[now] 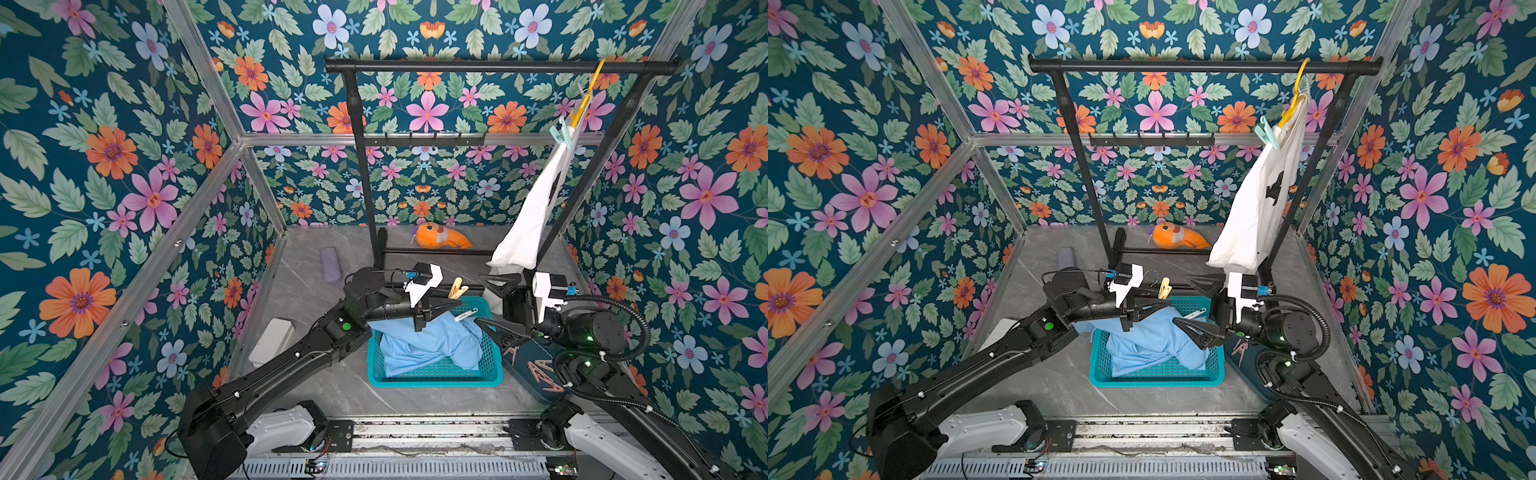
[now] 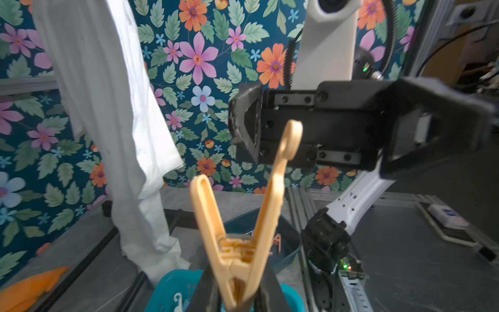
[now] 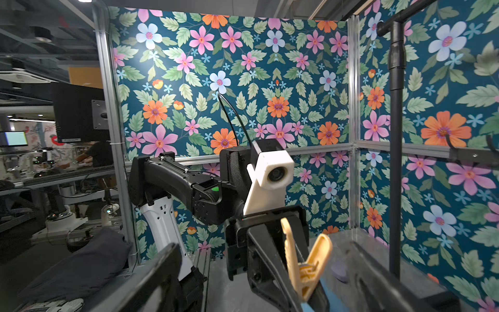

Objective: Use clothespins to secure the t-shirt on both sides of the hanger
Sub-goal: Open the clothespin.

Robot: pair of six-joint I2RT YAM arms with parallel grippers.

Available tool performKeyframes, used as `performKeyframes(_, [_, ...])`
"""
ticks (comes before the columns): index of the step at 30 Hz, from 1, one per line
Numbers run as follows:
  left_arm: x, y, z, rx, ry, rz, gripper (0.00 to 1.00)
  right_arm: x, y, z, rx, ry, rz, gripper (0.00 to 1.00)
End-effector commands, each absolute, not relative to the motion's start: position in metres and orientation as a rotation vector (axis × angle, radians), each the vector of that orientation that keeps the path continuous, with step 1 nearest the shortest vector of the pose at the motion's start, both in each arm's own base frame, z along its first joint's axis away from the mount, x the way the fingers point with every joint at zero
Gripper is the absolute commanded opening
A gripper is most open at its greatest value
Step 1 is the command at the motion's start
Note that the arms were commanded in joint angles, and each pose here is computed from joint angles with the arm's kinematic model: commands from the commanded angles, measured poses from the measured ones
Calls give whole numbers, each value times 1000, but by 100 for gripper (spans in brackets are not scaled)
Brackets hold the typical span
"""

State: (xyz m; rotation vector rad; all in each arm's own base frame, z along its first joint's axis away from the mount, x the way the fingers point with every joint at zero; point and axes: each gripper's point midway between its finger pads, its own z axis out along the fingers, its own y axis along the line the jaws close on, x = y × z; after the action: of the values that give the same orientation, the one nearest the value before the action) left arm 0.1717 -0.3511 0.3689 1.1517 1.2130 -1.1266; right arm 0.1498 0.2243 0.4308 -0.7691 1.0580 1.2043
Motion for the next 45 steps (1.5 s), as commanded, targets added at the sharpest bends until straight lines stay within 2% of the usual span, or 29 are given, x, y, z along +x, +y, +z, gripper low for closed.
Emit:
performKeyframes(1, [176,-344,358,1228,1154,-945,0,164,223,408,-692,1268,1205,100])
performKeyframes(9, [140,-342,367,1375,975,-1026,0,136,243,418,-895,1226,1416,100])
performKeyframes(16, [129,-347,379,1382,945,-1167,0,137,245,421,-942,1150,1343,100])
performKeyframes(26, [132,-352,385,1360,987,-1229,0,146,255,419,-981,1087,1171,99])
performKeyframes(29, [136,-354,384,1347,1015,-1228,0,147,256,423,-980,1060,1162,90])
performKeyframes(32, [136,-355,383,1346,1018,-1228,0,148,258,424,-983,1050,1161,70])
performKeyframes(36, [138,-355,382,1343,1027,-1224,0,147,261,424,-995,1052,1187,65])
performKeyframes(45, [138,-357,378,1352,1037,-1233,0,145,263,427,-1003,1024,1207,38])
